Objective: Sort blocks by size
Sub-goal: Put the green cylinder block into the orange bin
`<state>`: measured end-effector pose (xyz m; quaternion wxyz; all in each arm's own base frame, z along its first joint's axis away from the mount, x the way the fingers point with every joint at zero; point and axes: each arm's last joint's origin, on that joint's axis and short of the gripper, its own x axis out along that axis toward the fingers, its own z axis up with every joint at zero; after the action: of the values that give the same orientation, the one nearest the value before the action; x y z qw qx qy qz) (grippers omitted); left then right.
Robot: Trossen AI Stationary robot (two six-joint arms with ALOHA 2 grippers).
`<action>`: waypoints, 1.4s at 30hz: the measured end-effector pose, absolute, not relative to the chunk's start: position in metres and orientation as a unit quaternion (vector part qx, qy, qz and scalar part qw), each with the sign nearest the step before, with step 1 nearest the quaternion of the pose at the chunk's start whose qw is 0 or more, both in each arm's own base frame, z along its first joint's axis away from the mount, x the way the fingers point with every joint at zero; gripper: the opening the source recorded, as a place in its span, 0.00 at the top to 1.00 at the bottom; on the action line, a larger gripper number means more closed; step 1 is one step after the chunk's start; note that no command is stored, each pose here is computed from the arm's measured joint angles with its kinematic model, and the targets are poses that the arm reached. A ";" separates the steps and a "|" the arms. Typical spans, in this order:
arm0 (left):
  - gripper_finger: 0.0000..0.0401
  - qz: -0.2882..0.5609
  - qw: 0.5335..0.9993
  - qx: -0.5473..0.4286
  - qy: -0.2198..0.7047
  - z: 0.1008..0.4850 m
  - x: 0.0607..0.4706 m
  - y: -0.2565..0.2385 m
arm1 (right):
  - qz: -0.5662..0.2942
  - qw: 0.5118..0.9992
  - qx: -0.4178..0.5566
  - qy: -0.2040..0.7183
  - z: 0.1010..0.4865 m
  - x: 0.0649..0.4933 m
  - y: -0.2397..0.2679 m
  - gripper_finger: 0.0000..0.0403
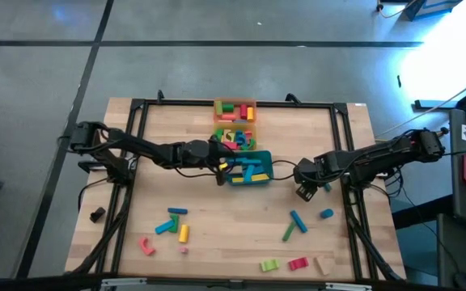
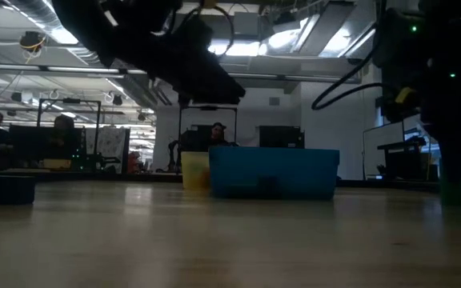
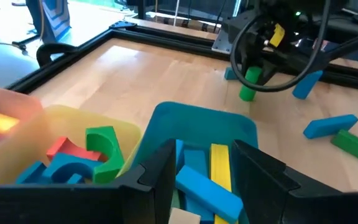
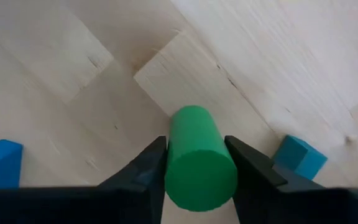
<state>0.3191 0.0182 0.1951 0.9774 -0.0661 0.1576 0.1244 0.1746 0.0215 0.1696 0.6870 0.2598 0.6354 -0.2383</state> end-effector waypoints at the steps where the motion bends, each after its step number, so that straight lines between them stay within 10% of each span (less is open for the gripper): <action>1: 0.65 0.124 0.977 -0.063 0.161 0.198 0.317 0.018 | -0.237 0.689 0.260 0.634 0.170 0.175 0.022 0.67; 21: 0.65 0.108 0.956 -0.078 0.260 0.261 0.227 0.001 | -0.083 0.956 0.128 0.252 0.239 0.257 0.018 0.67; 42: 0.65 0.088 0.961 -0.092 0.247 0.268 0.219 -0.010 | -0.284 0.952 0.097 0.054 0.223 0.288 -0.146 0.65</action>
<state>0.2193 -0.0096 0.2683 0.9605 -0.0922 0.2472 0.0882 0.2881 -0.1463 0.2229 0.9525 0.0973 0.0537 -0.2836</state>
